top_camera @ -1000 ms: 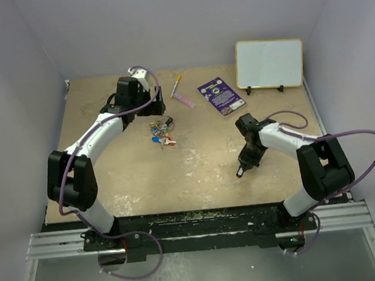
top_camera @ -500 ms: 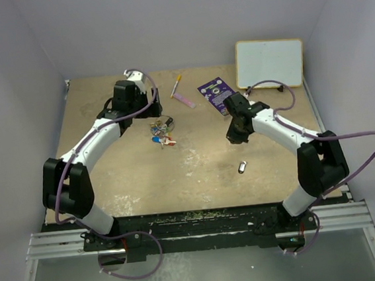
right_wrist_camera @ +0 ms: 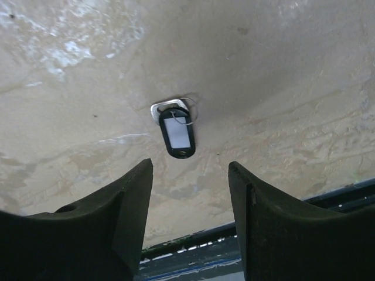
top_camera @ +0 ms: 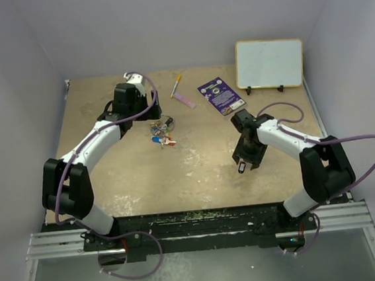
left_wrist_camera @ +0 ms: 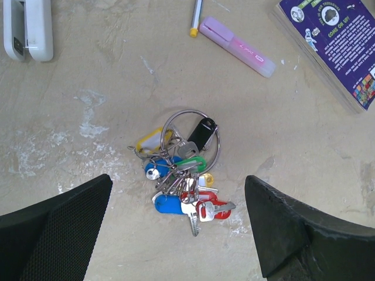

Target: Put the keys on the keyring

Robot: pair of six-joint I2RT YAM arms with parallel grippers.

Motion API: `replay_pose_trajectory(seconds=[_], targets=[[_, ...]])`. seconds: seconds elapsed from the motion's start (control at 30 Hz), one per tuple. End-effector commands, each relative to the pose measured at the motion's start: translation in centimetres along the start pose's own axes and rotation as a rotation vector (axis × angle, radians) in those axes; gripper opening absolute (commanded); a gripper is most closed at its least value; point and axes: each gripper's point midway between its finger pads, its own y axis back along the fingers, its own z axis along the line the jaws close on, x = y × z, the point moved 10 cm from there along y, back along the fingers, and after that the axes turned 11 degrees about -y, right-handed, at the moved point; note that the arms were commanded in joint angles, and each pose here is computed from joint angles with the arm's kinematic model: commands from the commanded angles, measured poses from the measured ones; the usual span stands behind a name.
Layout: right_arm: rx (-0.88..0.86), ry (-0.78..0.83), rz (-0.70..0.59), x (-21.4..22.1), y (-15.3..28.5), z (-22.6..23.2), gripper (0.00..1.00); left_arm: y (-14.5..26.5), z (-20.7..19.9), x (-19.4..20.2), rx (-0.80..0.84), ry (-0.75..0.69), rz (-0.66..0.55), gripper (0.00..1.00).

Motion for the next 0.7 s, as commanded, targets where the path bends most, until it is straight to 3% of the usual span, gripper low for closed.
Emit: replay_pose_trajectory(seconds=[0.0, 0.37, 0.53, 0.67], targets=[[0.025, -0.04, 0.03, 0.6, 0.1, -0.9, 0.59, 0.3, 0.1, -0.9, 0.006, -0.016, -0.076, 0.98], [0.018, -0.009, 0.058, 1.2, -2.5, -0.8, 0.53, 0.0, 0.1, -0.3, 0.006, -0.015, -0.068, 0.98], [0.027, 0.025, 0.023, 0.7, -3.3, -0.2, 0.33, 0.3, 0.1, 0.0, 0.005, -0.015, -0.061, 0.98], [-0.046, 0.07, 0.003, -0.1, -3.5, 1.8, 0.25, 0.3, 0.2, 0.1, 0.001, -0.017, -0.061, 0.98]])
